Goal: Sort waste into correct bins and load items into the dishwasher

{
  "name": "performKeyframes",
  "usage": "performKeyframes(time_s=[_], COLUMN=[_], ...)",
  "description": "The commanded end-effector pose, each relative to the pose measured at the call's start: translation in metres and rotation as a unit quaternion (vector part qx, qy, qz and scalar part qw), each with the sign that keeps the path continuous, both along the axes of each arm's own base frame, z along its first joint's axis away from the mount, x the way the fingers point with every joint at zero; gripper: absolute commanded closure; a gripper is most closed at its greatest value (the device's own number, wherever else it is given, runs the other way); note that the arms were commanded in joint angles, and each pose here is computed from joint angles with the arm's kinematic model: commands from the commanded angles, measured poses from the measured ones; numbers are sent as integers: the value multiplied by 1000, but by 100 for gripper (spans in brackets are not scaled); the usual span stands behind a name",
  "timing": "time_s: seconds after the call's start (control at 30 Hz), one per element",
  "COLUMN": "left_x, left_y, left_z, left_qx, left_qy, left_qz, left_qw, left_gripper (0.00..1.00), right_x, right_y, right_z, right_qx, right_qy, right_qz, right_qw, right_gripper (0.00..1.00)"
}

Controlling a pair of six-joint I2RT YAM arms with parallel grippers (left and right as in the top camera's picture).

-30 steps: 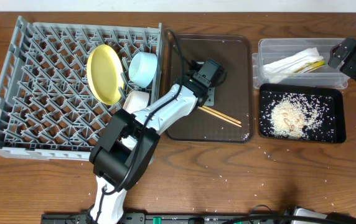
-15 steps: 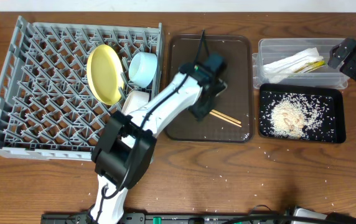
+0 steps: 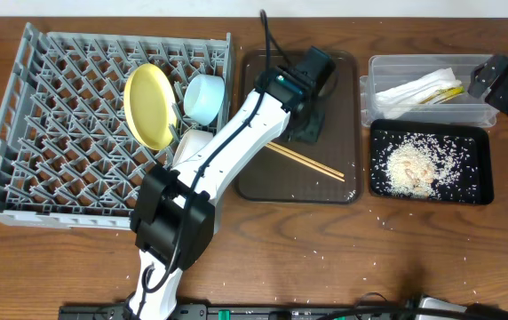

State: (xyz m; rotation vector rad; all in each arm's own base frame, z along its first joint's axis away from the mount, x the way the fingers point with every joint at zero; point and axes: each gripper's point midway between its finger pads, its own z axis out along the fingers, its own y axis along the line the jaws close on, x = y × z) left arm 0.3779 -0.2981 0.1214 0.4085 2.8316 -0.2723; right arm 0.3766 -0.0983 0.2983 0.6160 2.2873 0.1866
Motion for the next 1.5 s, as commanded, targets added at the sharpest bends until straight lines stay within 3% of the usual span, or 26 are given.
performKeyframes(time_s=[0.0,0.23,0.43,0.73,1.47], left_x=[31,36,33,29,19], left_y=[28,30,33,35,41], left_z=[-11,-44,-76,-104,-120], left_qx=[37,22,12,12,27], left_qy=[-46,-24,7,26,34], left_qz=[181,309,421,498,507], left_qw=[982,951,907,867,861], left_gripper=[57,61,61,61,60], right_x=[0,0,0,0,0], right_y=[0,0,0,0,0], right_z=[6,6,6,6,6], right_qx=[4,4,4,4,4], right_qy=[-7,-7,-7,-7,-7], right_qz=[-4,-4,-4,-4,-4], right_qw=[1000,1000,1000,1000,1000], right_gripper=[1,1,1,1,1])
